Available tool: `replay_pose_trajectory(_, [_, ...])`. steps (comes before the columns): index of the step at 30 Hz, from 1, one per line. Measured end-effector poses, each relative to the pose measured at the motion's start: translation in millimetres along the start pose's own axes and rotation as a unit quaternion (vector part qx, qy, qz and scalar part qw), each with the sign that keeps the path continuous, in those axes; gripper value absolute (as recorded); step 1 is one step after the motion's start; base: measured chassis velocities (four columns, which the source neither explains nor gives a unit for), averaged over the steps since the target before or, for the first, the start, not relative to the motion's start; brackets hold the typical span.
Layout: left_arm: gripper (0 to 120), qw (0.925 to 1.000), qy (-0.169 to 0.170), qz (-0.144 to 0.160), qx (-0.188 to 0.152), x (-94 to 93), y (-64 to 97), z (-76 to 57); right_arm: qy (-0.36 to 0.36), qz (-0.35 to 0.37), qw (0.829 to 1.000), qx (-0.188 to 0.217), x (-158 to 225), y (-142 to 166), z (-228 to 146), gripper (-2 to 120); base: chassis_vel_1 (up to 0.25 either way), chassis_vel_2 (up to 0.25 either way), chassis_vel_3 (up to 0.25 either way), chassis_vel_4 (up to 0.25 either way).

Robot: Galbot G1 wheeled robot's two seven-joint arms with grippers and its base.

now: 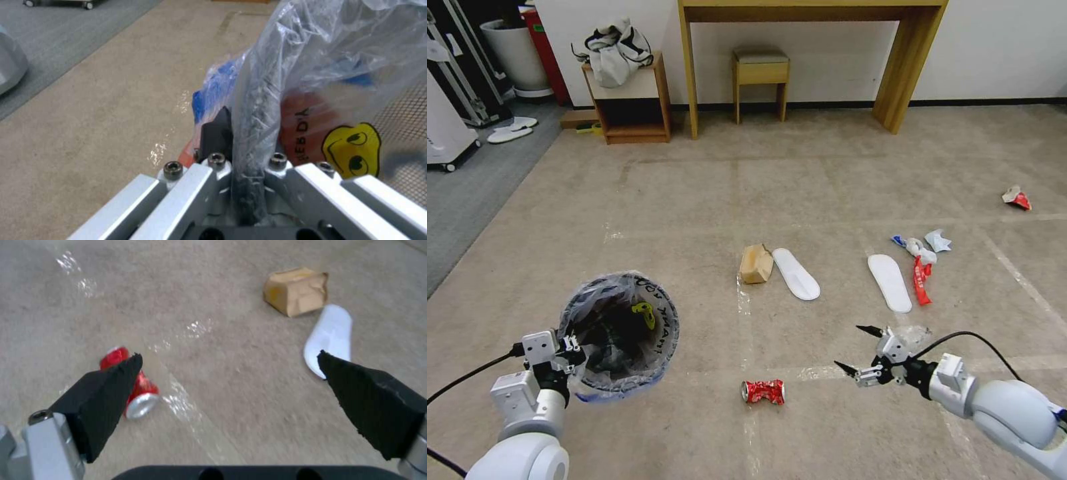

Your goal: Pick up the trash bin and place the garbage on the floor into it.

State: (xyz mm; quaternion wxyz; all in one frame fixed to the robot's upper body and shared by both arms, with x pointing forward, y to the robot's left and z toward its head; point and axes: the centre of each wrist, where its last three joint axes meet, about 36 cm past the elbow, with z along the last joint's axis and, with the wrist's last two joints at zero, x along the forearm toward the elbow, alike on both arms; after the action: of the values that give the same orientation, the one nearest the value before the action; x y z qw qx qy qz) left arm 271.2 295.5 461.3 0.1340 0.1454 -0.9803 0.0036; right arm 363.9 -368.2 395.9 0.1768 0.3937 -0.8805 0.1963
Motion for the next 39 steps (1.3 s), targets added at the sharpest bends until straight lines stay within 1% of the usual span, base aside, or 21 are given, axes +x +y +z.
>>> replay_pose_trajectory(1, [1, 1.0, -0.001, 0.0, 0.001, 0.0, 0.2, 0.0, -0.005, -0.006, 1.0, -0.003, -12, 3, 1, 100, 0.0, 0.0, 0.0, 0.0])
replay_pose_trajectory(2, [1, 1.0, -0.001, 0.0, 0.001, 0.0, 0.2, 0.0, -0.005, -0.006, 1.0, -0.003, -12, 3, 1, 100, 0.0, 0.0, 0.0, 0.0])
replay_pose_trajectory(4, [1, 1.0, -0.001, -0.002, 0.001, -0.3, 0.7, 0.3, -0.012, -0.014, 1.0, -0.013, -33, 10, 4, 100, 0.0, 0.0, 0.0, 0.0])
replay_pose_trajectory(5, [1, 1.0, -0.001, -0.002, 0.001, -0.3, 0.7, 0.3, -0.012, -0.014, 1.0, -0.013, -33, 10, 4, 100, 0.0, 0.0, 0.0, 0.0])
replay_pose_trajectory(8, [1, 1.0, 0.0, -0.003, 0.002, -0.7, 1.1, 1.1, -0.013, -0.021, 0.999, -0.025, -52, 18, 11, 100, 0.0, 0.0, 0.0, 0.0])
replay_pose_trajectory(13, [1, 1.0, 0.0, -0.004, 0.005, -1.2, 0.4, 1.7, -0.01, -0.028, 0.999, -0.034, -65, 21, 19, 100, 0.0, 0.0, 0.0, 0.0])
replay_pose_trajectory(15, [1, 1.0, 0.003, -0.006, 0.006, -2.0, -0.4, 4.0, -0.007, -0.043, 0.998, -0.044, -77, 30, 25, 100, 0.0, 0.0, 0.0, 0.0])
replay_pose_trajectory(20, [1, 0.9999, 0.008, -0.01, 0.006, -2.6, -1.0, 7.6, -0.002, -0.063, 0.997, -0.052, -89, 43, 32, 100, 0.0, 0.0, 0.0, 0.0])
replay_pose_trajectory(22, [1, 0.9998, 0.01, -0.013, 0.007, -2.6, -1.4, 10.5, 0.005, -0.082, 0.995, -0.058, -99, 55, 40, 100, 0.0, 0.0, 0.0, 0.0])
replay_pose_trajectory(29, [1, 0.9998, 0.011, -0.016, 0.01, -3.9, -1.5, 14.1, 0.019, -0.106, 0.992, -0.07, -113, 70, 52, 100, 0.0, 0.0, 0.0, 0.0])
replay_pose_trajectory(33, [1, 0.9997, 0.012, -0.017, 0.011, -5.6, -1.5, 16.3, 0.026, -0.116, 0.99, -0.073, -121, 72, 52, 100, 0.0, 0.0, 0.0, 0.0])
replay_pose_trajectory(35, [1, 0.9997, 0.013, -0.017, 0.013, -6.7, -1.5, 18.1, 0.029, -0.129, 0.989, -0.067, -132, 72, 50, 100, 0.0, 0.0, 0.0, 0.0])
replay_pose_trajectory(37, [1, 0.9997, 0.013, -0.017, 0.013, -6.7, -1.5, 18.1, 0.029, -0.129, 0.989, -0.067, -132, 72, 50, 100, 0.0, 0.0, 0.0, 0.0])
replay_pose_trajectory(38, [1, 0.9997, 0.014, -0.017, 0.013, -7.8, -1.2, 20.1, 0.031, -0.138, 0.988, -0.058, -142, 71, 46, 100, 0.0, 0.0, 0.0, 0.0])
replay_pose_trajectory(39, [1, 0.9997, 0.014, -0.017, 0.013, -7.8, -1.2, 20.1, 0.031, -0.138, 0.988, -0.058, -142, 71, 46, 100, 0.0, 0.0, 0.0, 0.0])
